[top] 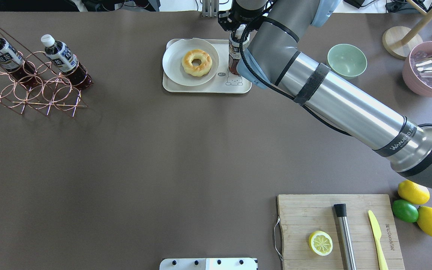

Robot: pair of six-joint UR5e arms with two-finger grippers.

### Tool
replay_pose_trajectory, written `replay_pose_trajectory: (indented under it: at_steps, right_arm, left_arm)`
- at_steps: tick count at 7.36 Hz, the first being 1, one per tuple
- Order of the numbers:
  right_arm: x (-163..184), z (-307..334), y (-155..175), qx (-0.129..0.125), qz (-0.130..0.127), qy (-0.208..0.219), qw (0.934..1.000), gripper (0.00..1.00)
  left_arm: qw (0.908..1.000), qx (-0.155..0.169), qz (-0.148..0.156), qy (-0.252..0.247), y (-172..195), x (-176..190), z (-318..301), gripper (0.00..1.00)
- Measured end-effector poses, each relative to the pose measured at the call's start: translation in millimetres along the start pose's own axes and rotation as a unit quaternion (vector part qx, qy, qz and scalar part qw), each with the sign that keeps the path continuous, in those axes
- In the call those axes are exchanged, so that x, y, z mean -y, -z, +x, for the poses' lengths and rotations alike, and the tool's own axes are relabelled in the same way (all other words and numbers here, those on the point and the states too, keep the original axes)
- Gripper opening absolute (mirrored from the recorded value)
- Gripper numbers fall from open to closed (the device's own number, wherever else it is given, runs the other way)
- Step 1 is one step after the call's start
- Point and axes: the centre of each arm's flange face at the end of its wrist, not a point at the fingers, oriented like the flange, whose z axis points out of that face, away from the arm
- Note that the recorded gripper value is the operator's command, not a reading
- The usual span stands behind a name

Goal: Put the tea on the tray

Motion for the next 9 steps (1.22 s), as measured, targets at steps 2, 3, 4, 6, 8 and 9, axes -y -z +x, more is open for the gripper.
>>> replay_pose_trajectory:
  at_steps: [2,3,4,6,8,9]
  right_arm:
    - [1.3,-1.0,2.6,0.002,0.001,-0.001,1.0,1.0]
    - [5.2,-1.7,11.4,0.008,0.003,-0.002,1.0,1.0]
    - [10.8,9.9,29.8,0.023,0.0,-0.005,0.9997,1.0]
    - [-8.7,90.7,55.9,0.038,-0.008,-0.004,0.9992,1.0]
    - [-58.2,237.0,71.4,0.023,-0.025,0.046,0.9984,1.0]
    - [-85.3,324.9,79.2,0.006,-0.037,0.086,0.9956,1.0]
  left_arm:
    - [1.0,0.0,0.001,0.0,0.5,1.0,0.9,0.97]
    - [1.0,0.0,0.001,0.0,0.5,1.1,0.8,0.97]
    - [1.0,0.0,0.0,0.001,-0.5,2.0,0.1,0.97]
    - [1.0,0.0,-0.002,0.002,-1.9,1.9,-1.0,0.97]
    - [1.0,-0.001,-0.006,0.004,-5.0,-1.2,-5.3,0.97]
    - [0.9999,0.0,-0.014,0.002,-12.3,-3.3,-18.8,0.97]
